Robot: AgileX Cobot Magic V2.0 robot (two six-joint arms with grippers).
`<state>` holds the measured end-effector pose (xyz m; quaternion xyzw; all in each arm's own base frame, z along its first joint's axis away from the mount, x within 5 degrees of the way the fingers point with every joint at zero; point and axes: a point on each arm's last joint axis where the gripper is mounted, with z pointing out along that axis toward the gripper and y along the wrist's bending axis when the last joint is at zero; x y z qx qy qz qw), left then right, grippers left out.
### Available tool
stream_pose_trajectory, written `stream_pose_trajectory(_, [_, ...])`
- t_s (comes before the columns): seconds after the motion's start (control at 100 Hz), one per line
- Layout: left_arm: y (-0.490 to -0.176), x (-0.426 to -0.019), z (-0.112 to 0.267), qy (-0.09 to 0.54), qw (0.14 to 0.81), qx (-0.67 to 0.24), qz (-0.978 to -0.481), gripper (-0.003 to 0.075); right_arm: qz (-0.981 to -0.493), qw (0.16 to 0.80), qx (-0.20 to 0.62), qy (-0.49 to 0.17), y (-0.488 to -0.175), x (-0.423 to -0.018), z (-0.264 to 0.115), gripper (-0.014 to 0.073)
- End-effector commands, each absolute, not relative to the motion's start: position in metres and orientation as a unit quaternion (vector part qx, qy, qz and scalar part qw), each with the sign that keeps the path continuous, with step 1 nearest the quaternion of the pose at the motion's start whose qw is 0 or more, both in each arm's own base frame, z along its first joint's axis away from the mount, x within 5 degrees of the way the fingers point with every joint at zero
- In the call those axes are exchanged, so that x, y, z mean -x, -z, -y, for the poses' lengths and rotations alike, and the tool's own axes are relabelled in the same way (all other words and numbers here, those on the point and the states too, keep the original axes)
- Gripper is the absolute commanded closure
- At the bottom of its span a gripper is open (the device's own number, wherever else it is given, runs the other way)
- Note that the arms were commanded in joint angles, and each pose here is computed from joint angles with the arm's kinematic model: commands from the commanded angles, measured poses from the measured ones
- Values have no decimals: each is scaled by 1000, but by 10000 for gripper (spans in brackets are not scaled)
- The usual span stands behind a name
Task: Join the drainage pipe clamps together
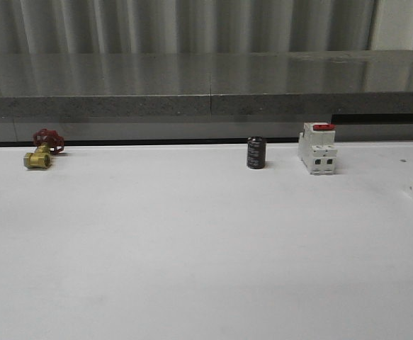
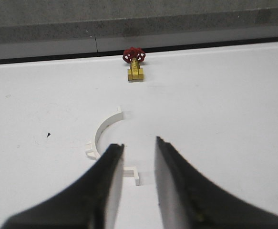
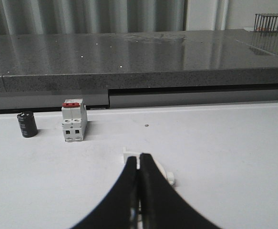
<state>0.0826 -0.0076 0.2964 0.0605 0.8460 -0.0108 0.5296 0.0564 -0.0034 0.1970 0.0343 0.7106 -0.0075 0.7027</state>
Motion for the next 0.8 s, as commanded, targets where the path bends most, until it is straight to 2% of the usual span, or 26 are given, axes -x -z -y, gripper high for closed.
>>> stream_pose_trajectory(0.0, [-314,-101,10,14,550,-61,-833,274,-668,743,-32,12,-211,-54,3,660])
stream_pose_trajectory(0.05, [-314,-110,10,11,535,-63,-842,218,-668,743,-32,12,-211,-54,3,660])
stream_pose_trajectory(0.1, [-312,-121,11,11,514,-63,-855,195,-668,743,-32,12,-211,-54,3,660])
stream_pose_trajectory(0.47, [-303,-204,3,-4,358,-29,-933,195,-668,743,-32,12,-211,-54,3,660])
stream_pose_trajectory(0.79, [-266,-267,-21,-12,221,17,-975,195,-668,743,-32,12,-211,-54,3,660])
